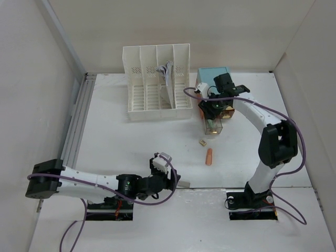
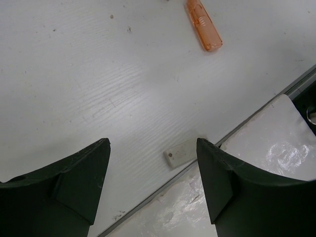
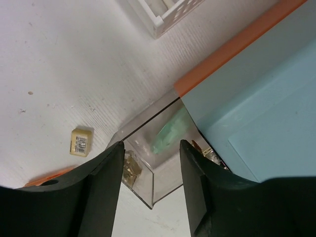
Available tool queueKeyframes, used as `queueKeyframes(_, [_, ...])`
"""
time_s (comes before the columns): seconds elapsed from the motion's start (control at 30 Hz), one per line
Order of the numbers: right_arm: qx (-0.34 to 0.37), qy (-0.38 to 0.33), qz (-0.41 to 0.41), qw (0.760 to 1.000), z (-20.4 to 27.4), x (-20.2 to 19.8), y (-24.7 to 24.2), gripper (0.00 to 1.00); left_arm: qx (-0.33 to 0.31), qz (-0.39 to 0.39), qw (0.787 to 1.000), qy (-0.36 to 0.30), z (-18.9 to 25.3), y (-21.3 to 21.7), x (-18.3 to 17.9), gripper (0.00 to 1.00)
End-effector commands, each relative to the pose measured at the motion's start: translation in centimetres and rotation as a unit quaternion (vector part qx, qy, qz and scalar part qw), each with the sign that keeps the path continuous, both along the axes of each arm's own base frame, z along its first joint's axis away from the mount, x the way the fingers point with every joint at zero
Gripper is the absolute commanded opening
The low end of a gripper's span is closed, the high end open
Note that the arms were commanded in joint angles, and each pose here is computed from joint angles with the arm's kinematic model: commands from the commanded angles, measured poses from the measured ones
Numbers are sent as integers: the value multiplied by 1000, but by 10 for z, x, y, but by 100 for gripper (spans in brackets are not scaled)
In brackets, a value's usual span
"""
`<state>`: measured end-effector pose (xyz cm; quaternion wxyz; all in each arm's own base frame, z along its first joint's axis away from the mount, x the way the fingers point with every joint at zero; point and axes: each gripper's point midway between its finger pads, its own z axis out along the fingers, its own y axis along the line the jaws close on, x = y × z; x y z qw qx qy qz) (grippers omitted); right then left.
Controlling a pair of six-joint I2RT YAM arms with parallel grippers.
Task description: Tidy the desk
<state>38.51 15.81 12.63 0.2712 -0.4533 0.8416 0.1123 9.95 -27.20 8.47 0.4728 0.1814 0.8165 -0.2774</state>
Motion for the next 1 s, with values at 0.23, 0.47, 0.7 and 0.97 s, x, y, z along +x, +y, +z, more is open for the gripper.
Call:
queueKeyframes(0.23, [29,-80,86,993,52,-16,5,55,-30,7,999,-5,21,-4,2,68])
queueKeyframes(0.47, [-61,-263,406,873,74,-84,4,55,-24,8,1000,-13,24,-7,4,69])
queueKeyframes(0.7, [-113,-258,561,779,33,-131,5,55,-10,8,1000,-13,24,-20,4,69])
queueKeyframes(0.97, [-115,-200,645,728,-27,-174,16,54,14,0,1000,-16,19,-31,3,69])
